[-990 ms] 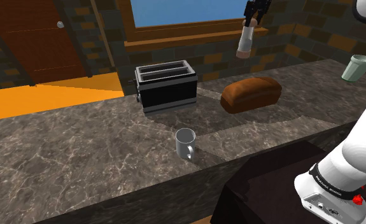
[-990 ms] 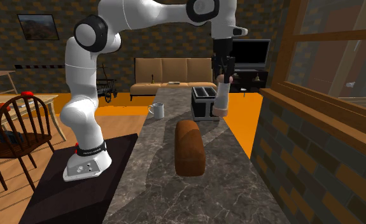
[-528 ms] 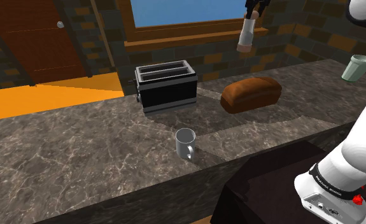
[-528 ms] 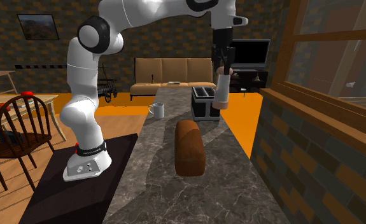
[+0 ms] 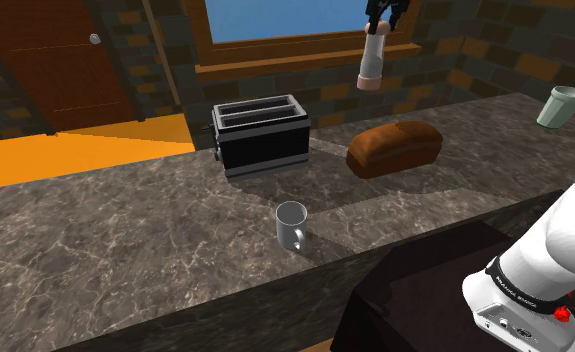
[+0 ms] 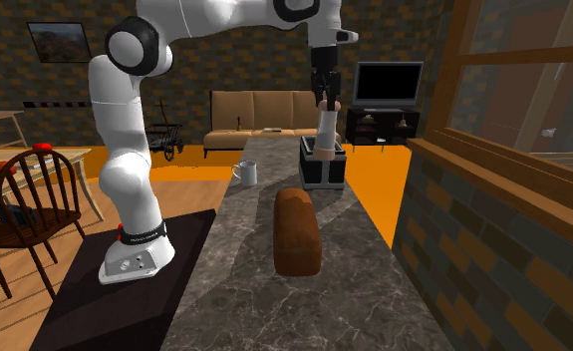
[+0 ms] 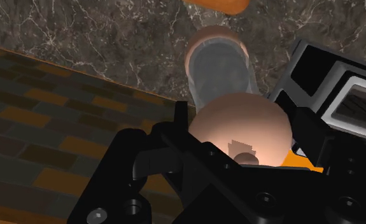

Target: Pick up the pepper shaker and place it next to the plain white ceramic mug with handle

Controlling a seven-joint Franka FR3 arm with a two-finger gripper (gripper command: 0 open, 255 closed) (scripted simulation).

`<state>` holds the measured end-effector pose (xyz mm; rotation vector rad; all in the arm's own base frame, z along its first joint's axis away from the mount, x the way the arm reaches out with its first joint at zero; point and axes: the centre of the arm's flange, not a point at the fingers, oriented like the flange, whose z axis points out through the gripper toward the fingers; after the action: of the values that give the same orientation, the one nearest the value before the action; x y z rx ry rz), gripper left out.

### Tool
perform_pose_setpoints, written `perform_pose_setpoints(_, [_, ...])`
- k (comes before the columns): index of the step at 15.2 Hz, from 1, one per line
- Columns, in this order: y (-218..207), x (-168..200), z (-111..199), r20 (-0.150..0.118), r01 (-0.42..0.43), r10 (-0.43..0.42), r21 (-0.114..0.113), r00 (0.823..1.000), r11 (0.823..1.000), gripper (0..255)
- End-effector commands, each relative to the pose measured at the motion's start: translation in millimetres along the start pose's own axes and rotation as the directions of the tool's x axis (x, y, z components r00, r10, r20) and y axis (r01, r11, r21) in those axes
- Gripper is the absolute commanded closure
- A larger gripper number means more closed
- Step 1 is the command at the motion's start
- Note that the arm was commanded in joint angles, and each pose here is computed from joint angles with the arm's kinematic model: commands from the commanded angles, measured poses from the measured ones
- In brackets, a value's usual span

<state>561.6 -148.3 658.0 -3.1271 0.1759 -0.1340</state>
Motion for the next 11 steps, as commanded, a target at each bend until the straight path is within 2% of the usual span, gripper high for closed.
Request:
perform_pose_setpoints(1, [-25.5, -5.3, 0.7, 0.000, -0.002, 0.002, 0.000, 1.000, 1.000, 255])
perform_pose_setpoints(11, [-155.3, -29.4, -0.2, 0.000, -0.002, 0.002, 0.000, 1.000, 1.000, 255])
